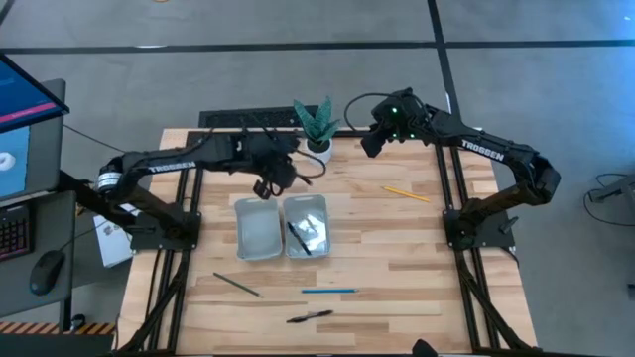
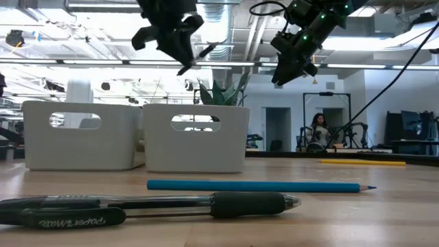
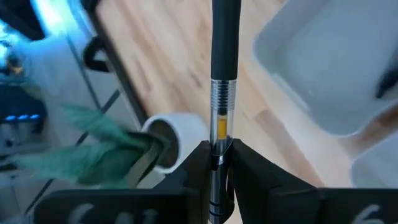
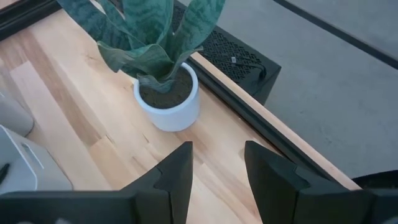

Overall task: Sort pens & pencils
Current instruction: Put the top black pen into the right gray bin

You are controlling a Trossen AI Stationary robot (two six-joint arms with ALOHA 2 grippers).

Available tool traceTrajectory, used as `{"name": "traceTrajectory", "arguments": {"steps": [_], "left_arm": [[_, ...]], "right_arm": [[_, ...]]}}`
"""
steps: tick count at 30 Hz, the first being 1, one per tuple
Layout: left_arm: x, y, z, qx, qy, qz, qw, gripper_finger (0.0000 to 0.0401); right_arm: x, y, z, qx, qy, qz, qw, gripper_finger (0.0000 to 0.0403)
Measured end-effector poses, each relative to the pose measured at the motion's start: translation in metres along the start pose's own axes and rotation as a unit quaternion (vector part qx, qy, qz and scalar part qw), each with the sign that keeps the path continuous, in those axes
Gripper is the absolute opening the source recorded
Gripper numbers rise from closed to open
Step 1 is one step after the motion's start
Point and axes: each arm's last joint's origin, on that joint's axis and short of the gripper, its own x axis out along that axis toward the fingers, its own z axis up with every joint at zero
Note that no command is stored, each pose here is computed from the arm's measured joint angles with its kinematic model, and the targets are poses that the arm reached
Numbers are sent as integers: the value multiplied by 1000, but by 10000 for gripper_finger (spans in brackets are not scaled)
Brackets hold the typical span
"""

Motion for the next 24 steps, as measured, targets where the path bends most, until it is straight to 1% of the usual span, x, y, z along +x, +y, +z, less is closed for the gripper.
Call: {"name": "traceTrajectory", "arguments": {"steps": [2,5,8,12,14,17,21,24], "left_arm": [[7,-4,7,15,-4,-6,1000,40],[21,-13,18,55,6,-28,998,40],[34,-22,27,83,12,-50,995,40],[47,-34,39,105,11,-73,992,40],[47,-37,43,105,7,-75,992,41],[50,-39,50,80,-9,-70,994,41],[55,-46,55,65,-8,-85,994,41],[66,-58,58,59,14,-119,991,41]], "right_arm": [[0,2,-1,-2,5,2,1000,169],[0,6,-2,-8,7,7,1000,168],[0,8,-3,-14,12,10,1000,166],[0,12,-5,-18,22,14,1000,168],[0,13,-5,-21,24,15,999,169],[0,15,-6,-23,28,18,999,168],[-1,17,-7,-26,33,20,999,166],[-1,19,-8,-28,34,23,999,167]]}}
